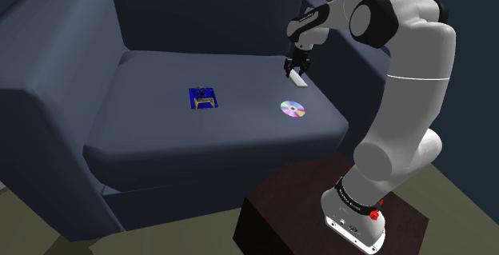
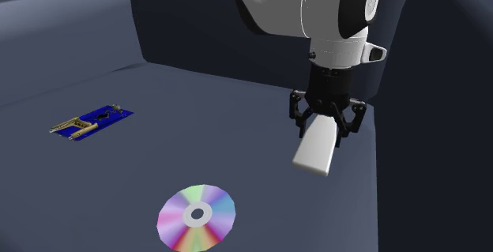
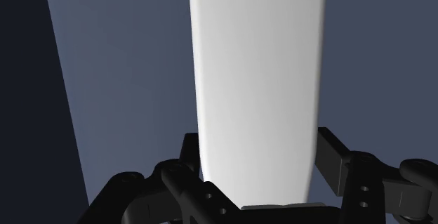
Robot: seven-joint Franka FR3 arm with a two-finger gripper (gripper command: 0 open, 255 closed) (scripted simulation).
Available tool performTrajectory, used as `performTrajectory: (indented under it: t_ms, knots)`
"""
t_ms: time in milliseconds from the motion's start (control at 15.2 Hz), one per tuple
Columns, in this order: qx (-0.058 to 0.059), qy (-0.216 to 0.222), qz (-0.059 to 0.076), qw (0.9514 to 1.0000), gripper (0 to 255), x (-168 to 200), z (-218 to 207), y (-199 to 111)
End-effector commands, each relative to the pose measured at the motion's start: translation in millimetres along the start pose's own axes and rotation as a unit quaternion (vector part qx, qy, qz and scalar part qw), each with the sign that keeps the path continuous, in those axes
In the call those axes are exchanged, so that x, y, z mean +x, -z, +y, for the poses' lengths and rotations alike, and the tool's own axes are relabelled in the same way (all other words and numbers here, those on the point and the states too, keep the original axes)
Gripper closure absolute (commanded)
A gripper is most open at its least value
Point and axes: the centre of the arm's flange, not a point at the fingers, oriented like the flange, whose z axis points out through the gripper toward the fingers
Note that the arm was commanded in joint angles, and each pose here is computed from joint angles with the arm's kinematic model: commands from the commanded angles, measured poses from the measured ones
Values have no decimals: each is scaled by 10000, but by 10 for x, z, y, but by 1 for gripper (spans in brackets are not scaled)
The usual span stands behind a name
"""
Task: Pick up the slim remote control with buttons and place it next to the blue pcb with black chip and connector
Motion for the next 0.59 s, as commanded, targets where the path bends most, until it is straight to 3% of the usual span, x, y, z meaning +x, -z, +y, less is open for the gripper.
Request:
performTrajectory:
  t_ms: [0, 264, 528]
  knots:
    - [0, 0, 0, 10000, 255, 0, 0, 0]
    - [0, 0, 1, 10000, 255, 1, 0, -1]
    - [0, 0, 1, 10000, 255, -1, 1, 210]
